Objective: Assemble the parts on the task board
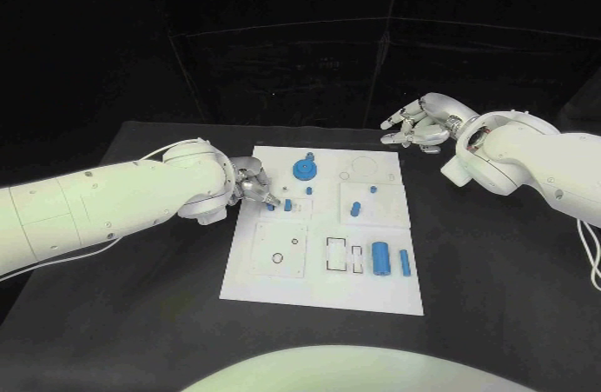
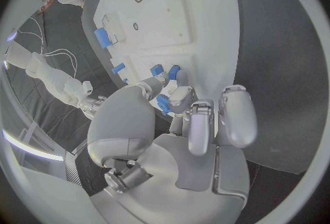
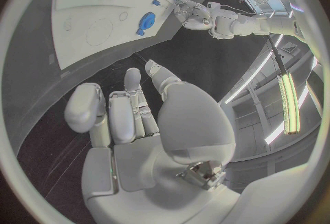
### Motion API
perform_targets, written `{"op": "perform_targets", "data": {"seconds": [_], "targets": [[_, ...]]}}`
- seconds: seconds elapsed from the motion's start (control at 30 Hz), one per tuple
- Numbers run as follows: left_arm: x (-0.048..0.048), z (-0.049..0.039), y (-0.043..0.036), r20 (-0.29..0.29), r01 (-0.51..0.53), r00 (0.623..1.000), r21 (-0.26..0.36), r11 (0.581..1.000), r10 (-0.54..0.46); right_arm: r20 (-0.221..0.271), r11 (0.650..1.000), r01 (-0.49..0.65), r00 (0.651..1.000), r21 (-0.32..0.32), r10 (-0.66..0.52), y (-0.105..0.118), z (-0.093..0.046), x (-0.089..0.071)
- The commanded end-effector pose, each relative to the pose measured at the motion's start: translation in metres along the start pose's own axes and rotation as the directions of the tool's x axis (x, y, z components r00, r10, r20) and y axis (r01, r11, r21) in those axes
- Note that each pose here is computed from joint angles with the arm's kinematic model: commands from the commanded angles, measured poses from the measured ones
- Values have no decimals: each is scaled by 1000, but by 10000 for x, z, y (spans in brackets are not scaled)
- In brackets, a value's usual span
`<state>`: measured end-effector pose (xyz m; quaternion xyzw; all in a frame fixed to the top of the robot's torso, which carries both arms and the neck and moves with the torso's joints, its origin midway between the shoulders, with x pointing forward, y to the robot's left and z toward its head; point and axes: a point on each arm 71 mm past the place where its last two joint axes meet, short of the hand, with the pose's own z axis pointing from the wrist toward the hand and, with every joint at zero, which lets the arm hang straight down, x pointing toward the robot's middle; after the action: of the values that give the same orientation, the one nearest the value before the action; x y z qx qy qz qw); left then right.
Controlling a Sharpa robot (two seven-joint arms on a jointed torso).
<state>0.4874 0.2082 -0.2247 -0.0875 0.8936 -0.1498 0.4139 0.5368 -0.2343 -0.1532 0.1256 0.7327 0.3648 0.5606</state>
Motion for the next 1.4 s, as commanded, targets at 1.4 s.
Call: {"op": "perform_targets", "data": {"seconds": [1.4], "targets": [[-170, -54, -19, 117, 280, 940, 277, 919, -321, -1, 1000, 0, 1000, -5, 0, -4, 8, -17]]}}
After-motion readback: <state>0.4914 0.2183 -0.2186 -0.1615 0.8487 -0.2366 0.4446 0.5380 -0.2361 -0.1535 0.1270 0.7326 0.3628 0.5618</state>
